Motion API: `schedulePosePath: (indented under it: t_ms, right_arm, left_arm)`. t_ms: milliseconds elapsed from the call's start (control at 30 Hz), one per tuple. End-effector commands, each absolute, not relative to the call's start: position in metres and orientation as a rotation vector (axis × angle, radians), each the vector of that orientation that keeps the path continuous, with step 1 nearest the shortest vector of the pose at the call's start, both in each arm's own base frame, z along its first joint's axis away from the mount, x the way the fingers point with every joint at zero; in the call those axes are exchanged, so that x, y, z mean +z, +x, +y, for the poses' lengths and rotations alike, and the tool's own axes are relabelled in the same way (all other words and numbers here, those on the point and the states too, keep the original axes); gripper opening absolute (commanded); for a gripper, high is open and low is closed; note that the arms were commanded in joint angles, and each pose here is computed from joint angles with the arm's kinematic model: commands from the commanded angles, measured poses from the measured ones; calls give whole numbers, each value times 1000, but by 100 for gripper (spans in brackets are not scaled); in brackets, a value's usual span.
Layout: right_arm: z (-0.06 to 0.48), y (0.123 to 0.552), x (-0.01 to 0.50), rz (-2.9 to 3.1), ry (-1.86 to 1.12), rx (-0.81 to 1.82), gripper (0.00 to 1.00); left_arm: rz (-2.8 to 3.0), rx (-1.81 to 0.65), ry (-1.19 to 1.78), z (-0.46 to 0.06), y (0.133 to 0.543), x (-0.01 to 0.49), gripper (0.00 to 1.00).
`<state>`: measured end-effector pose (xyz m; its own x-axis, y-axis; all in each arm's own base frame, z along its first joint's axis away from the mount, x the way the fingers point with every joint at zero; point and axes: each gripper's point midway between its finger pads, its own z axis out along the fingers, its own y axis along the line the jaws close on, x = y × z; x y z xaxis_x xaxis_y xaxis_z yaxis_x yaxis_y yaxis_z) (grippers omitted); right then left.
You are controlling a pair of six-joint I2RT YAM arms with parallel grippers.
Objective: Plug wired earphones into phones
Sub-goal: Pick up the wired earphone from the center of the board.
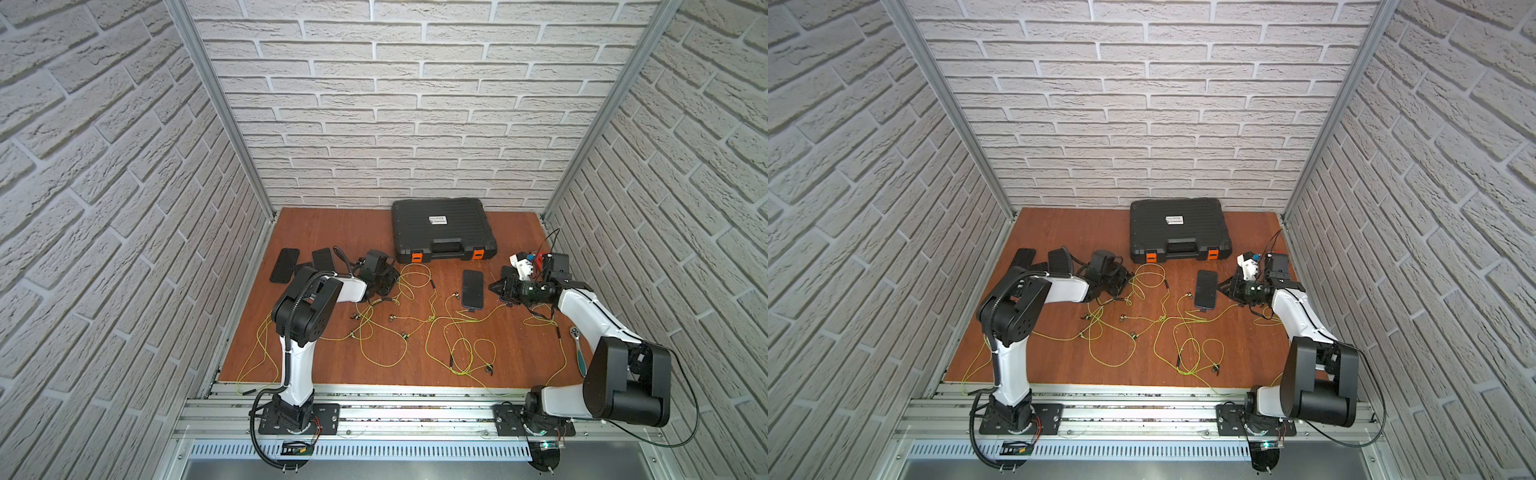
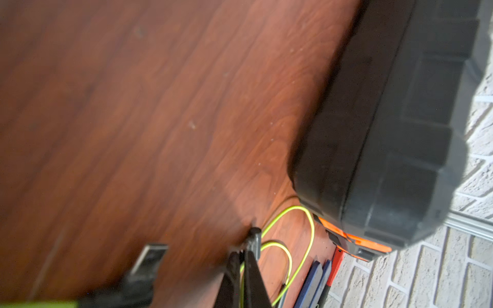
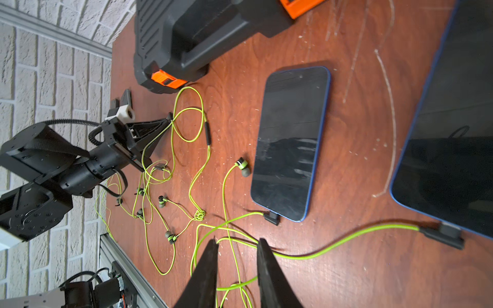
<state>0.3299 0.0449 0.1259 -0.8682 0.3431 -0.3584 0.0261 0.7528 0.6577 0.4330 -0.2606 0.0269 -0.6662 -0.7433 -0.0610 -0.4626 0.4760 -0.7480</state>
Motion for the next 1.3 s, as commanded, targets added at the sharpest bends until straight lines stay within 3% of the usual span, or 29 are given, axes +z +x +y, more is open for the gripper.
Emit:
schedulePosePath:
  t_ms: [0, 433, 567, 767, 967, 1267]
  right_arm:
    - [58, 334, 140, 2467, 193, 958, 27]
    - [146, 341, 190, 2423, -169, 1191, 27]
    - [179, 353, 201, 2338, -237, 1378, 25]
    - [217, 362, 204, 2324, -363, 1423, 24]
    - [235, 375, 207, 2287, -426, 1469, 26]
    - [247, 393, 214, 2225, -502, 1569, 29]
  left_arm:
    - [2467, -819, -982, -238, 415, 6, 5]
    - [2309, -1089, -405, -266, 444, 108, 8]
    - [2242, -1161, -238, -273, 442, 140, 5]
    - [2086, -1377, 16, -284, 426, 187, 0]
    - [2037, -1538, 253, -299, 400, 206, 0]
    - [1971, -1701, 372, -308, 382, 220, 0]
